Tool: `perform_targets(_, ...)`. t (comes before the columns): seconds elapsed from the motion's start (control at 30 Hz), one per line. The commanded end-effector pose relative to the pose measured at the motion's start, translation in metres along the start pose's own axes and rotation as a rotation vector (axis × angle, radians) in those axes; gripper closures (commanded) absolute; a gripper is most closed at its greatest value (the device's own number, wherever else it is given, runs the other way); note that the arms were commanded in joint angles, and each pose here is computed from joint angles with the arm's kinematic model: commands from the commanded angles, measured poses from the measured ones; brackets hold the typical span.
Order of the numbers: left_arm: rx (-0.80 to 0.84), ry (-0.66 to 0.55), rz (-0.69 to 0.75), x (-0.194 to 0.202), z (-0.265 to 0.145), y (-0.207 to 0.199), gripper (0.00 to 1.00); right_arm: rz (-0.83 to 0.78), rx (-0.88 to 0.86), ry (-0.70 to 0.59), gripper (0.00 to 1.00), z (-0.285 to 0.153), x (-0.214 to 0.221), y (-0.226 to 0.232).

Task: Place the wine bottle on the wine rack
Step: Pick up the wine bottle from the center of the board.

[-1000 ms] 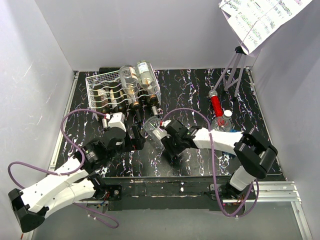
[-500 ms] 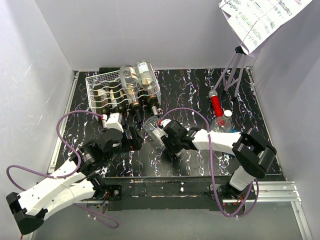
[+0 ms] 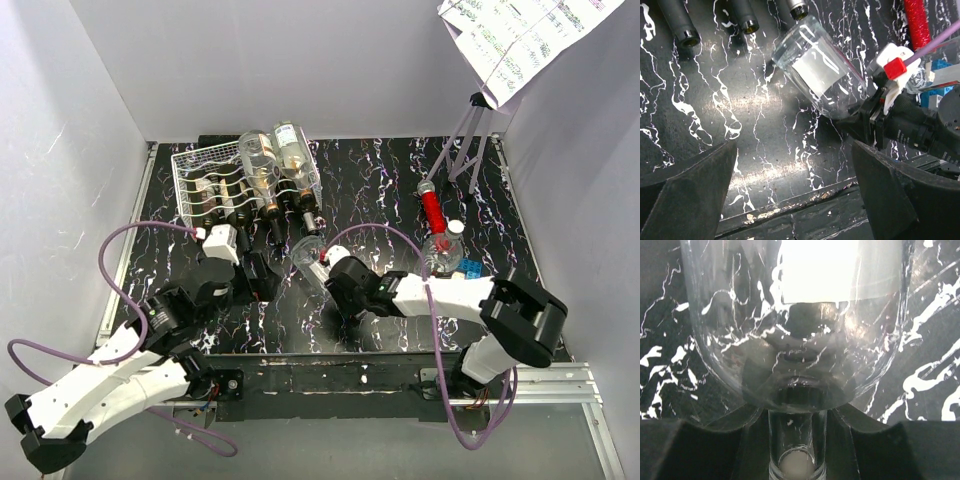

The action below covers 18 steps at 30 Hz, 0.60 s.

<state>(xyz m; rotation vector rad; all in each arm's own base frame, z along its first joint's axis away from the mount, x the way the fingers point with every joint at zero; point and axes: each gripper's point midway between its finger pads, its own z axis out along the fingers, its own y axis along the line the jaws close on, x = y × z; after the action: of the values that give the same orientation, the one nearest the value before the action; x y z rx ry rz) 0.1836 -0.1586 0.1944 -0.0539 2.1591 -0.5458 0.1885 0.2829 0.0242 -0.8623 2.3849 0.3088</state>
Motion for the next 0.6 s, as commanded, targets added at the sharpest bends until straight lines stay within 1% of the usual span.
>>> perform_targets(0.0, 0.009, -0.076, 0.012, -0.026, -0.020, 0.000, 0.02, 0.037, 0.041, -0.147, 0.99, -0.029, -0.031, 0.001)
perform_targets(0.3, 0.029, -0.116, 0.020, -0.034, -0.036, 0.005, 0.02, 0.058, 0.092, -0.254, 0.99, -0.052, -0.050, 0.003)
perform_targets(0.57, 0.045, -0.176, 0.009, -0.051, -0.050, 0.003, 0.02, 0.065, 0.075, -0.376, 0.99, -0.093, -0.081, 0.013)
